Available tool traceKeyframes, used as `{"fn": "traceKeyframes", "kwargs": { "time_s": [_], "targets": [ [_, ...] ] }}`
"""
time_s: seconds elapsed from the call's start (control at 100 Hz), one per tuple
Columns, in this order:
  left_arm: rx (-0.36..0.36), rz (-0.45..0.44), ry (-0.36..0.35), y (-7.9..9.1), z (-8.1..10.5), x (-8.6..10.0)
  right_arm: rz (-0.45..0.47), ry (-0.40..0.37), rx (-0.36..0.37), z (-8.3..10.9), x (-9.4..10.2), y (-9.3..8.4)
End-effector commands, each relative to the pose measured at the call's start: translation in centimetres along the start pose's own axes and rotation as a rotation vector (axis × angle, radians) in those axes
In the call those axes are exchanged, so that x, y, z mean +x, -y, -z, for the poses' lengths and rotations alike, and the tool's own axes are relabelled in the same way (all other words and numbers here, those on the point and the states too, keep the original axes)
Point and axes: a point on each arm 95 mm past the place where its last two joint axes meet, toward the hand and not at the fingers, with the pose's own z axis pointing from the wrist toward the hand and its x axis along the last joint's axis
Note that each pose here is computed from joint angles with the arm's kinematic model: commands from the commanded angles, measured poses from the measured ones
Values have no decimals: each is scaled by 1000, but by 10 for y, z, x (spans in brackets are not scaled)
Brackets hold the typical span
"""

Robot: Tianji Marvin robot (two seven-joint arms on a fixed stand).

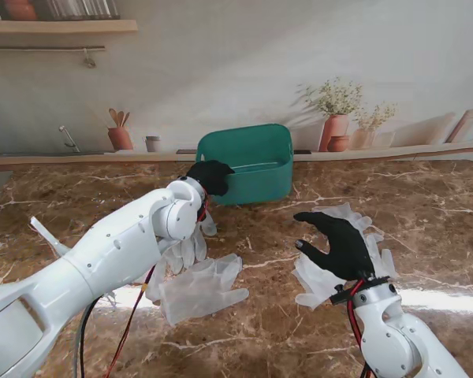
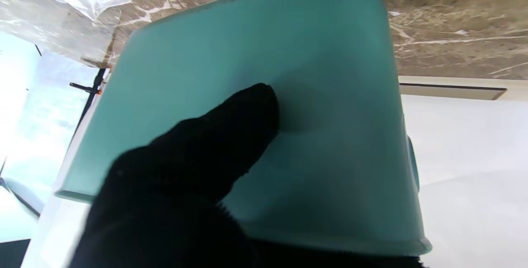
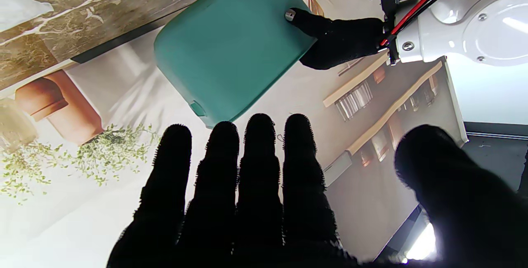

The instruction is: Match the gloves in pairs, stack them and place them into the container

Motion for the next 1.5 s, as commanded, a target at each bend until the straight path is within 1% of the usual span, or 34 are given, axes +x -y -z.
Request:
{"fn": "traceKeyframes", "kwargs": {
  "time_s": [0.0,0.26,0.4,0.66,0.81,1.0,1.22,1.49],
  "targets": [
    [8,4,-33,6,-7,16,-9,21,20,6,-4,5],
    [-41,-6,-39,-4,-19,22,-8,24,17,6,-6,5],
    [-68,-17,-37,-10,-23,24,-10,27,18,6,-6,6],
    [-103,-40,-57,-18,-30,28,-12,34,16,7,-8,6],
    [-128,-63,-65,-20,-33,29,-12,38,13,7,-9,6],
    [-137,-80,-57,-21,-34,29,-15,41,12,7,-10,6],
    [-147,-74,-36,-22,-34,31,-16,42,9,7,-12,5],
    [-157,-64,-32,-18,-34,35,-13,43,6,7,-13,5]
  ]
}}
